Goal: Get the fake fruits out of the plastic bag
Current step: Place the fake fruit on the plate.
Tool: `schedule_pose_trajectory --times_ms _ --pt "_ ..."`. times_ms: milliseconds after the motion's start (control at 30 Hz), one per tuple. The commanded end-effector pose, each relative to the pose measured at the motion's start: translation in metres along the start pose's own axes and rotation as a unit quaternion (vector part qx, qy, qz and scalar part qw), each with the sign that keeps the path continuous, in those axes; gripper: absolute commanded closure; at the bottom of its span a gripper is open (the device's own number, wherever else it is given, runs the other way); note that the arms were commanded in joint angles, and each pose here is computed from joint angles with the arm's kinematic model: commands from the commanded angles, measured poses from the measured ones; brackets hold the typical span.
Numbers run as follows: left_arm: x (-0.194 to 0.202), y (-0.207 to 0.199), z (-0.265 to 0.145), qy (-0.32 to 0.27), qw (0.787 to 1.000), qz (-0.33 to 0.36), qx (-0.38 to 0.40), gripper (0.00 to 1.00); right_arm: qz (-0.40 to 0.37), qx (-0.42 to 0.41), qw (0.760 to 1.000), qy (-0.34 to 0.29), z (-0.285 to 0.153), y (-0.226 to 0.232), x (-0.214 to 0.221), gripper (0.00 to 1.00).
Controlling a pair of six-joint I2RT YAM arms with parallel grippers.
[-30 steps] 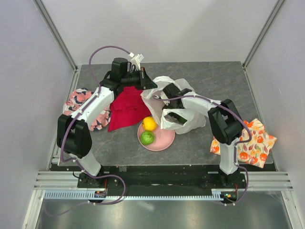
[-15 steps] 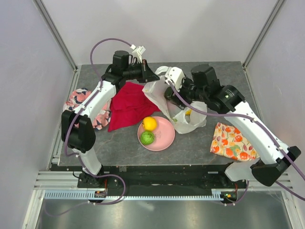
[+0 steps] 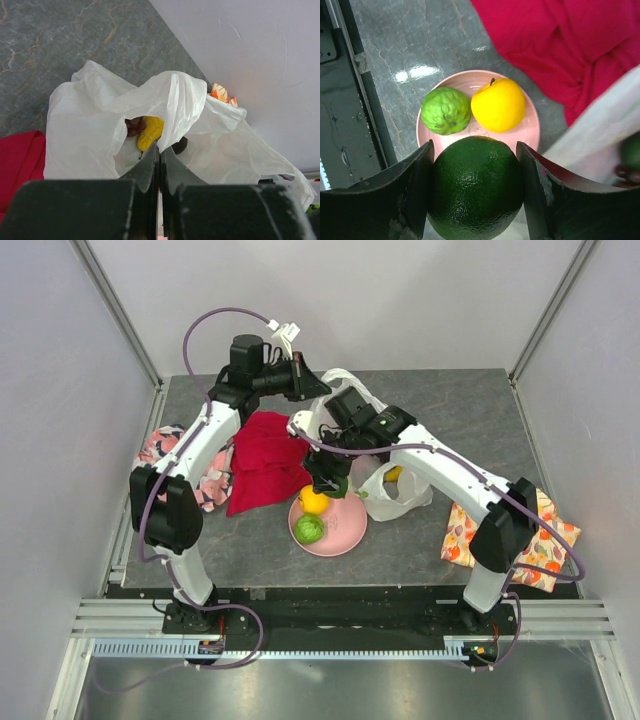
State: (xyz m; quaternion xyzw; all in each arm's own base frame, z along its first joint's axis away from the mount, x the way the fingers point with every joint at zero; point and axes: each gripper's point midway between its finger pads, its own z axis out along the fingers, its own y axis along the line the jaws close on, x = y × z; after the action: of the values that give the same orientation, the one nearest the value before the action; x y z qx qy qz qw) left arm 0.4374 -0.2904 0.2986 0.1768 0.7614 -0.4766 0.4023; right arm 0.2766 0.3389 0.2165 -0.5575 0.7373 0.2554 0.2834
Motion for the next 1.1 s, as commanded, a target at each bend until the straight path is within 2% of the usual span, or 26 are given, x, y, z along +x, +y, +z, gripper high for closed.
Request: schedule_pose_trajectory --times_ms 0,233,367,567,600,667,733,767,933,1067 --pt "-0.027 -0.023 -0.015 -0.034 0.997 0.062 0.016 0.98 0.036 -0.024 0.999 0.003 0.004 0.012 0.007 0.52" --pt "-0.028 -0.032 -0.025 -0.041 0.997 0.070 0.017 0.98 0.120 0.018 0.989 0.089 0.039 -0.011 0.081 0.53" --pt "-0.029 -0.036 -0.029 -0.043 0.996 0.078 0.016 0.98 0.126 0.023 0.986 0.107 0.052 -0.022 0.093 0.52" --pt "-0.026 -0.035 -0.029 -0.039 0.996 0.076 0.018 0.98 0.121 0.022 0.983 0.137 0.071 -0.030 0.115 0.41" --pt "-0.026 -0.034 -0.029 -0.039 0.996 0.073 0.018 0.98 0.119 0.026 0.982 0.146 0.074 -0.033 0.121 0.32" --pt "-0.027 -0.035 -0.028 -0.039 0.996 0.074 0.020 0.98 0.117 0.034 0.981 0.153 0.074 -0.038 0.125 0.22" --pt "-0.026 -0.035 -0.026 -0.038 0.997 0.071 0.022 0.98 0.107 0.038 0.983 0.147 0.063 -0.042 0.115 0.06" --pt "-0.027 -0.034 -0.027 -0.038 0.997 0.069 0.023 0.98 0.097 0.036 0.985 0.136 0.056 -0.041 0.106 0.03" --pt "-0.026 -0.033 -0.025 -0.036 0.997 0.067 0.026 0.98 0.018 0.001 0.998 0.067 -0.016 -0.019 0.041 0.02" --pt "-0.025 -0.032 -0.022 -0.034 0.997 0.067 0.027 0.98 -0.001 0.026 1.000 0.007 -0.072 -0.007 0.006 0.04"
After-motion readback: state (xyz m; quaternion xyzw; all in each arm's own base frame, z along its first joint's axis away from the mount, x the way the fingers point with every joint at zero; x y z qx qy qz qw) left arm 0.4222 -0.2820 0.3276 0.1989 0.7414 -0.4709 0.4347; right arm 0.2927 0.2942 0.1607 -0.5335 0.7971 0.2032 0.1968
